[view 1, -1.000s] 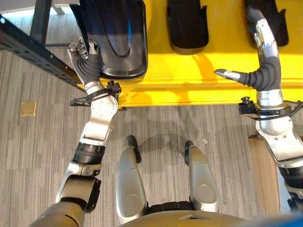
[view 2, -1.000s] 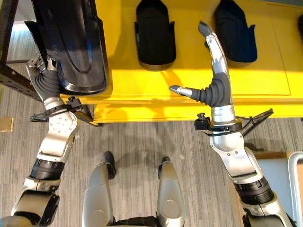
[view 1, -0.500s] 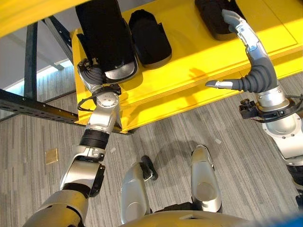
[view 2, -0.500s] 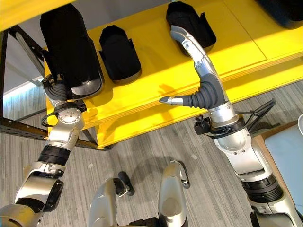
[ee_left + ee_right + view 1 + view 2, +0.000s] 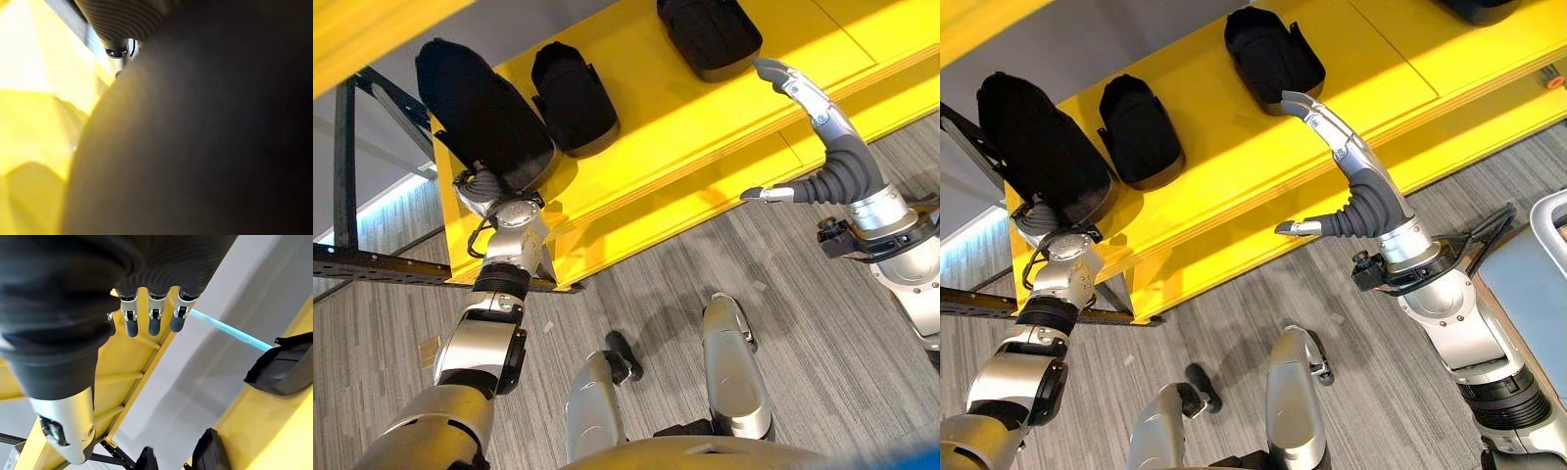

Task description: Move parts from the plastic box to the shelf.

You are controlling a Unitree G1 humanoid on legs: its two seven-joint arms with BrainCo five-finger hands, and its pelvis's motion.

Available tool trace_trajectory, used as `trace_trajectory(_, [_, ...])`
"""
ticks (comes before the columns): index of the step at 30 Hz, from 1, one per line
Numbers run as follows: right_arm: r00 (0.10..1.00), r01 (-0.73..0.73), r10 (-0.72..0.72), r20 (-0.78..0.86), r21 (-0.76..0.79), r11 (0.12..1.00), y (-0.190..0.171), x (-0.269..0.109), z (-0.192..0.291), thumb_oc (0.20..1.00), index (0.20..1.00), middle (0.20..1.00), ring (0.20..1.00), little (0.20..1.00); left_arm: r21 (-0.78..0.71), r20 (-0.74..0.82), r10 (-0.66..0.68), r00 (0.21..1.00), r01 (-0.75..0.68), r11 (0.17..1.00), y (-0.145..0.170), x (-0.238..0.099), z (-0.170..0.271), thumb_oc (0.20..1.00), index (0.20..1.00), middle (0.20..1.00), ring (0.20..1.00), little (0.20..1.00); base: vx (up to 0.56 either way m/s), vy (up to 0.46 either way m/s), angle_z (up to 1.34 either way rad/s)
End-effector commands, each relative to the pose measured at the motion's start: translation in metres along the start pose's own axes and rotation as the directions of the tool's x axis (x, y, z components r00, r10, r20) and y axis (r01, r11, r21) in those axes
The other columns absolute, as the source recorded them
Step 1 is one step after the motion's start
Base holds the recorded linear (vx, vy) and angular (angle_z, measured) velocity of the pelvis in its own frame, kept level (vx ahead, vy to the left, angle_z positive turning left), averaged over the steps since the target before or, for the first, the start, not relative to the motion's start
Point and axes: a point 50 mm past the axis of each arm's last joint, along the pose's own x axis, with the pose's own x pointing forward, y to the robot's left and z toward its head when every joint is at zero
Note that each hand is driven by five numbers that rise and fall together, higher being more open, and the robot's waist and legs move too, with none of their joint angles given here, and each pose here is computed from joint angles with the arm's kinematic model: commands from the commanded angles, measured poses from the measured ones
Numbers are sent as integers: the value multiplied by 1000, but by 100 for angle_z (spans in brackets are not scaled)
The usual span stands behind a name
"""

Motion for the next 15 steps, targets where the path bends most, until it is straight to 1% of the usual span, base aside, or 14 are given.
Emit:
trace_trajectory(1, [991, 87, -89, 96, 27, 996, -10, 1, 17, 1000, 1000, 1000, 1000, 1000, -57, 123, 145, 982, -139, 989, 26, 28, 35, 200, 200, 200, 200, 200, 0, 0, 0])
trace_trajectory(6, [992, 84, -86, 90, 20, 996, -12, 1, 17, 1000, 1000, 1000, 1000, 1000, 105, 192, 176, 966, -198, 975, 39, 41, 39, 200, 200, 200, 200, 200, 0, 0, 0])
trace_trajectory(7, [992, 84, -86, 90, 20, 996, -12, 1, 17, 1000, 1000, 1000, 1000, 1000, 105, 192, 176, 966, -198, 975, 39, 41, 39, 200, 200, 200, 200, 200, -32, 29, -2])
trace_trajectory(8, [992, 90, -91, 89, 14, 996, -14, 2, 17, 1000, 1000, 1000, 1000, 1000, 180, 243, 180, 953, -227, 957, 42, 46, 48, 200, 200, 200, 200, 200, -36, 32, -3])
trace_trajectory(10, [991, 94, -94, 90, 5, 996, -15, 4, 17, 1000, 1000, 1000, 1000, 1000, 240, 299, 184, 936, -260, 935, 45, 51, 59, 200, 200, 200, 200, 200, -49, 55, -1])
trace_trajectory(12, [992, 91, -90, 90, -4, 996, -15, 5, 16, 1000, 1000, 1000, 1000, 1000, 261, 326, 186, 927, -277, 925, 46, 53, 66, 200, 200, 200, 200, 200, -1, 79, -1])
trace_trajectory(13, [991, 94, -93, 94, -13, 995, -16, 7, 16, 1000, 1000, 1000, 1000, 1000, 293, 367, 197, 909, -314, 903, 48, 56, 80, 200, 200, 200, 200, 200, 24, 92, -6])
trace_trajectory(15, [990, 103, -101, 95, -15, 995, -16, 9, 16, 1000, 1000, 1000, 1000, 1000, 326, 407, 196, 892, -343, 881, 51, 59, 87, 200, 200, 200, 200, 200, -51, 74, -13])
